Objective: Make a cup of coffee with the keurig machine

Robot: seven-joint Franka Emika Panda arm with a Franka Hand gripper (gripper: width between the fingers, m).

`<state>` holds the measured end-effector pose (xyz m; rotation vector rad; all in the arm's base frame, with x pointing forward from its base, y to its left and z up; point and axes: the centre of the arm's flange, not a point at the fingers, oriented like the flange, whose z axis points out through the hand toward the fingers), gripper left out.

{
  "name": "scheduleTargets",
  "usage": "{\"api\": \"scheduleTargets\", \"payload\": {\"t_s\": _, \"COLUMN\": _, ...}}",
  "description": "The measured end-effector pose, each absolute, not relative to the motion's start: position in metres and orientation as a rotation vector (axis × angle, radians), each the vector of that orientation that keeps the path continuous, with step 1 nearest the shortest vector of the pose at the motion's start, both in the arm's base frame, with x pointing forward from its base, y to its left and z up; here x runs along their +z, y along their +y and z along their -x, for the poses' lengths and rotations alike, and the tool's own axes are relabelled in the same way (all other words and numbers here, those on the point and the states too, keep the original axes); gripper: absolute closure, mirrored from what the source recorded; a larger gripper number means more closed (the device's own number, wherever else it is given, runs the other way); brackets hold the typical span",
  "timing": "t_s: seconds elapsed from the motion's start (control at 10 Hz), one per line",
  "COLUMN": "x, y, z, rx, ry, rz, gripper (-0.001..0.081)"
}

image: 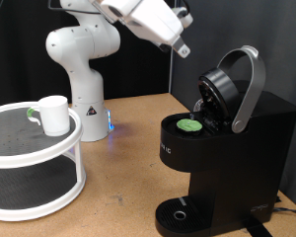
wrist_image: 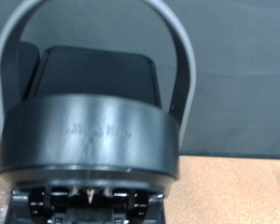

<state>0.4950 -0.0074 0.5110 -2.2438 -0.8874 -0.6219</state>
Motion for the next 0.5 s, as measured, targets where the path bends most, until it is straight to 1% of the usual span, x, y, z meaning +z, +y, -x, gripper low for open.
{"api": "scheduleTargets", "payload": {"t_s": 0.3, "x": 0.53, "y": -0.016, "z": -0.494, "rx": -0.607, "ry": -0.9, "rz": 2.207, "gripper": 0.0003}}
{"api": "scheduleTargets", "payload": {"t_s": 0.5, "x": 0.528, "y": -0.014, "z": -0.494, "rx": -0.611, "ry": -0.89, "rz": 2.201, "gripper": 0.0003}}
